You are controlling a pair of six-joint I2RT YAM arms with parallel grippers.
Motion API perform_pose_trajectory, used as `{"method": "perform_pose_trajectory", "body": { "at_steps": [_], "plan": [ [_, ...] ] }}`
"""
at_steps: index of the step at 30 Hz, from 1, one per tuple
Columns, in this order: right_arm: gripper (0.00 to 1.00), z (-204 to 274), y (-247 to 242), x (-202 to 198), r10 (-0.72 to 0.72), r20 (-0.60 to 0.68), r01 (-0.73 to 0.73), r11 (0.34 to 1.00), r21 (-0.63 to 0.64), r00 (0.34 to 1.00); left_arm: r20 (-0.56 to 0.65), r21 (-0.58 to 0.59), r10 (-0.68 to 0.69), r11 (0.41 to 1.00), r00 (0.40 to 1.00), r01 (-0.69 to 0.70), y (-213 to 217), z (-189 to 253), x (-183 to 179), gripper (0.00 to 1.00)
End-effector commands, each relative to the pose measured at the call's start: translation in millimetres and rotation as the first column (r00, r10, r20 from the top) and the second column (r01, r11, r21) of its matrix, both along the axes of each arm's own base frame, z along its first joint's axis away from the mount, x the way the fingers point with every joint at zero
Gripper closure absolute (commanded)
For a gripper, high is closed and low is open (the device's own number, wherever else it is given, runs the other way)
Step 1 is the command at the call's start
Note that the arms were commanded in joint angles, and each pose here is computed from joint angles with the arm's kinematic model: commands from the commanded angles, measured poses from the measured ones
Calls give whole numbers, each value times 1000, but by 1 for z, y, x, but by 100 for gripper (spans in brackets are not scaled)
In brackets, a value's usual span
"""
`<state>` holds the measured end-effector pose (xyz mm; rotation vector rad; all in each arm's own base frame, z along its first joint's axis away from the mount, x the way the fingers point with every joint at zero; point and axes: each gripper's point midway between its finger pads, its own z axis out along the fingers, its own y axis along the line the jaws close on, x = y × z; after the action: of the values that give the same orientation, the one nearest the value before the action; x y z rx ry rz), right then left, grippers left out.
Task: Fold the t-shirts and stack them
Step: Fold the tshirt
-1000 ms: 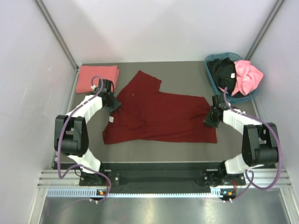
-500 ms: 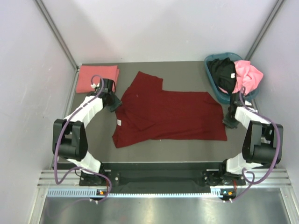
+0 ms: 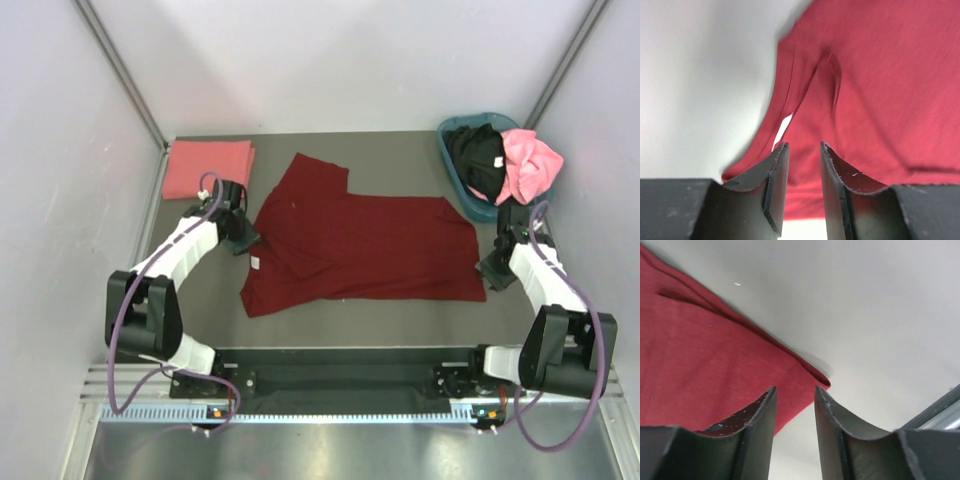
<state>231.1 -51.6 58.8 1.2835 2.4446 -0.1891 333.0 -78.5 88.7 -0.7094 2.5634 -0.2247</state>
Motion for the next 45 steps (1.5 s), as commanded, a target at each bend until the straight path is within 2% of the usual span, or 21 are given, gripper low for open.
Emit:
{"method": "perform_pose_trajectory", "body": {
  "at_steps": [1, 5, 11, 14, 15, 17, 18, 19, 21, 24, 28, 36, 41, 42, 43, 45],
  "plan": [
    [62, -6, 2, -8, -68, 6, 68, 998, 13, 998, -65, -72, -60, 996, 996, 56, -12, -10, -32, 64],
    [61, -15, 1, -2, -81, -1, 81, 997, 15, 997, -114, -84, -43, 996, 993, 34, -11, -25, -52, 64],
    [62, -37, 5, -3, -102, -17, 102, 994, 41, 995, -123, -115, -34, 993, 992, 19, -14, -35, -62, 61],
    [64, -48, 2, -7, -107, -32, 108, 994, 28, 994, -134, -122, -28, 992, 991, 12, -15, -46, -65, 62],
    [67, -50, 1, -9, -102, -41, 103, 994, 20, 994, -135, -127, -28, 992, 990, 11, -16, -47, -64, 63],
    [75, -49, -2, -12, -99, -45, 100, 995, 3, 994, -139, -120, -28, 993, 990, 11, -15, -52, -62, 68],
    [85, -49, -3, -14, -92, -48, 91, 996, -6, 995, -138, -115, -27, 993, 990, 11, -15, -53, -60, 71],
    [90, -46, -7, -15, -93, -47, 92, 995, -26, 995, -147, -96, -20, 995, 989, 6, -12, -57, -58, 86],
    [100, -37, -11, -23, -82, -60, 79, 995, -57, 995, -139, -69, -9, 998, 990, -1, -8, -56, -52, 100],
    [100, -22, -22, -32, -77, -68, 68, 990, -127, 995, -125, 10, 31, 1000, 992, -30, 6, -58, -44, 100],
    [100, -8, -31, -40, -62, -92, 45, 983, -179, 994, -107, 52, 62, 997, 992, -56, 14, -57, -37, 100],
    [100, -30, -20, -56, -58, -173, 36, 991, -125, 983, -88, 75, 83, 994, 993, -77, 18, -51, -24, 100],
    [83, -27, -18, -55, -77, -146, 60, 991, -116, 986, -112, 75, 74, 995, 991, -66, 15, -51, -17, 100],
    [81, -26, -17, -53, -70, -136, 56, 993, -109, 988, -123, 64, 69, 996, 990, -62, 13, -52, -18, 98],
    [80, -23, -14, -50, -57, -121, 46, 995, -91, 991, -122, 63, 66, 996, 990, -58, 12, -50, -17, 89],
    [78, -15, -10, -41, -12, -90, 6, 997, -74, 996, -109, 68, 50, 997, 993, -43, 13, -41, -15, 78]
  ]
}}
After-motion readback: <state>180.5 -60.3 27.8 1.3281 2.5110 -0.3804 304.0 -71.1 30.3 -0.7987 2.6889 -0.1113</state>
